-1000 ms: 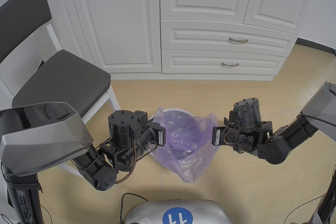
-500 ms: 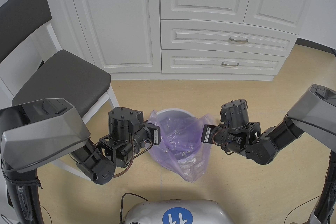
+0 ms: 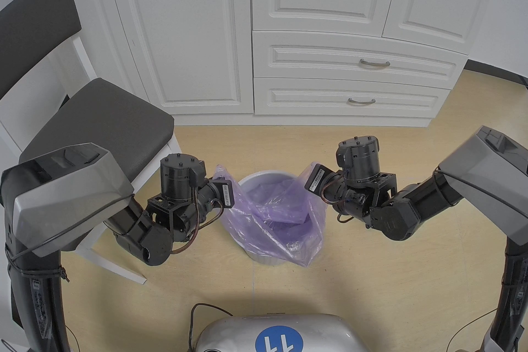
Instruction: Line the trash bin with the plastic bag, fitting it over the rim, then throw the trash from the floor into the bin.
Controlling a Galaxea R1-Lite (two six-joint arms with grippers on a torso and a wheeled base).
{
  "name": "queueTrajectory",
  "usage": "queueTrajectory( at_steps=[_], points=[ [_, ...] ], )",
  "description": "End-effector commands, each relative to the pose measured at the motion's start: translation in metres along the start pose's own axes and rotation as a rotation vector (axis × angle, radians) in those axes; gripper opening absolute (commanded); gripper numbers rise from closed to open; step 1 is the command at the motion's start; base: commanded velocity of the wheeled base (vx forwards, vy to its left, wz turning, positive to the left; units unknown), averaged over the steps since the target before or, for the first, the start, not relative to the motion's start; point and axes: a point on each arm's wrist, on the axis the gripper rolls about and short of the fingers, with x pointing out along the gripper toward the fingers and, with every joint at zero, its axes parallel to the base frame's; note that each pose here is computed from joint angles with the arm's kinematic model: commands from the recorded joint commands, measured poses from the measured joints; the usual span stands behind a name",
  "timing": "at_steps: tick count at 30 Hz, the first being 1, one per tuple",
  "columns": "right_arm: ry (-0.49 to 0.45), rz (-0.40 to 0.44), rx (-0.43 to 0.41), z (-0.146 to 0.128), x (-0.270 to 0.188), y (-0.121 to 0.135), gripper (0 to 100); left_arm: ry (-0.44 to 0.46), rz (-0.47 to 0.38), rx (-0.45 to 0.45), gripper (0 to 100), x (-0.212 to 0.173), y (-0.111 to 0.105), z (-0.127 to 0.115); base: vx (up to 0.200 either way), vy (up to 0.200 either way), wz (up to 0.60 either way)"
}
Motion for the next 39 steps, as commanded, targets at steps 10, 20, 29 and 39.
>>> queueTrajectory(
  at_steps=[10,20,29,39],
  points=[
    [-0.095,-0.107,0.093,0.005,0.055,-0.031,0,0.021,0.086,-0.096,0,0.036,0.030,-0.005,0.000,0.000,0.00],
    [0.040,-0.044,0.036,-0.020,0.013,0.005,0,0.056,0.021,-0.099,0,0.019,0.001,-0.008,0.000,0.000,0.00],
    [0.150,0.093,0.040,-0.097,-0.002,0.035,0,0.102,-0.146,-0.192,0,-0.001,-0.072,-0.027,0.000,0.000,0.00],
    [0.059,0.121,0.066,-0.104,0.046,0.005,0,0.070,-0.125,-0.383,0,0.035,-0.070,-0.036,0.000,0.000,0.00]
  ],
)
